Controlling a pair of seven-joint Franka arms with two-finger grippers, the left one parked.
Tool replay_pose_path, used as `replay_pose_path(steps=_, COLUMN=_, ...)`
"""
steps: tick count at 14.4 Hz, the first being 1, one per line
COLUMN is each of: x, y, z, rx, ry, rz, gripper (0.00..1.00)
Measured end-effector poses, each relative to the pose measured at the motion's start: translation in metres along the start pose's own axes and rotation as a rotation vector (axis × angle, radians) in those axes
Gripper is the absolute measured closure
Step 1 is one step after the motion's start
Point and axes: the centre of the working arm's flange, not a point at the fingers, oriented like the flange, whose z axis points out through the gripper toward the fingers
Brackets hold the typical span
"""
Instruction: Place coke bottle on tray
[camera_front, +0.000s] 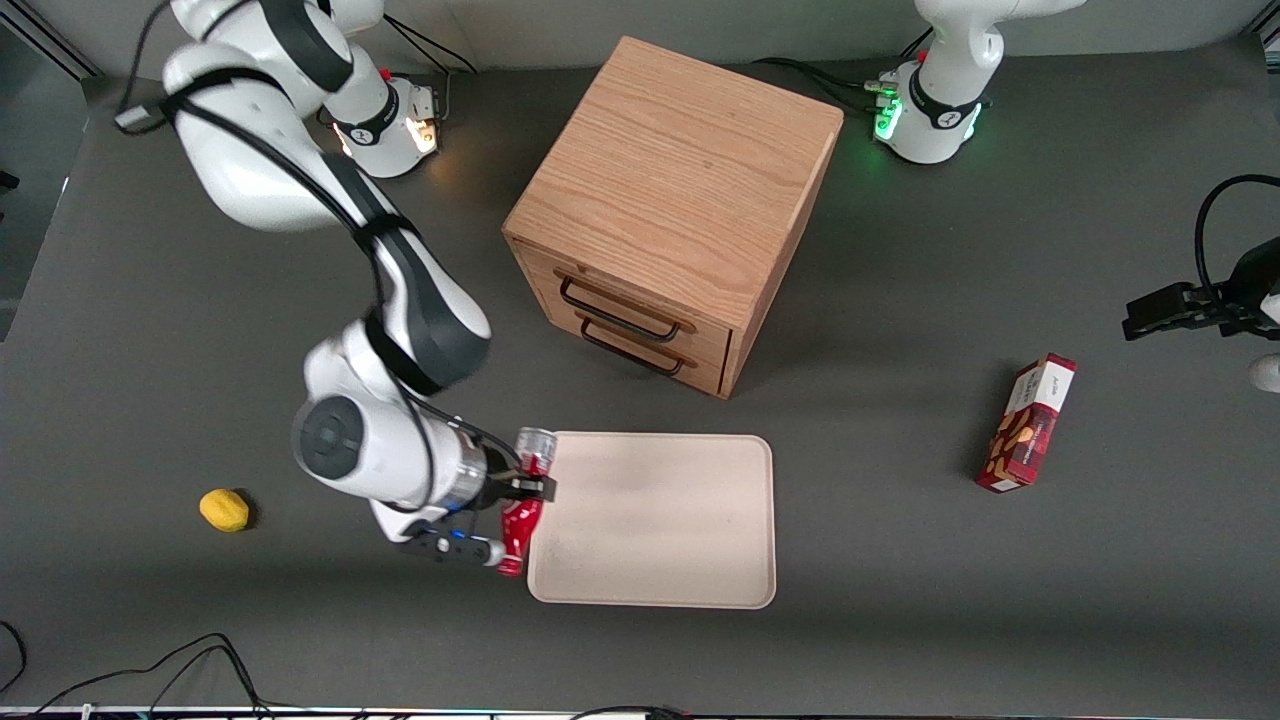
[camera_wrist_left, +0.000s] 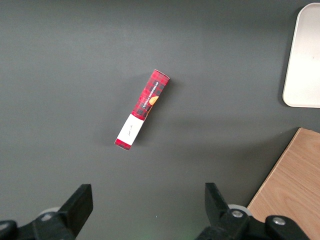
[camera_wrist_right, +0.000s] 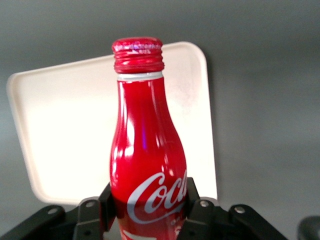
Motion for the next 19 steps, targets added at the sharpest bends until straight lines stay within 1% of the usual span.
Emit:
replay_pose_path(steps=2, x=0.004, y=0.013, z=0.059, rx=-0.001, ry=-0.02, rz=0.013, gripper=0.44)
replay_pose_path(steps=4, x=0.006, y=0.024, z=0.092, rx=-0.009, ry=-0.027, rz=0.018, gripper=0.44)
replay_pose_path(steps=6, x=0.006, y=0.027, z=0.102, rx=-0.01, ry=-0.019, rz=0.017, gripper=0.44)
replay_pose_path(steps=10, x=0.006, y=0.025, z=0.104, rx=-0.006, ry=-0.013, rz=0.014, gripper=0.44)
replay_pose_path(steps=11, x=0.007, y=0.025, z=0.104, rx=-0.003, ry=-0.003, rz=0.013, gripper=0.4)
replay_pose_path(steps=13, x=0.008, y=0.026, z=0.107, rx=-0.015, ry=0.023, rz=-0.004, gripper=0.21)
replay_pose_path(steps=15, x=0.007, y=0.026, z=0.11, rx=-0.023, ry=0.032, rz=-0.013, gripper=0.01)
replay_pose_path(steps=19, x=0.007, y=0.027, z=0.112, rx=-0.027, ry=0.032, rz=-0.016, gripper=0.0)
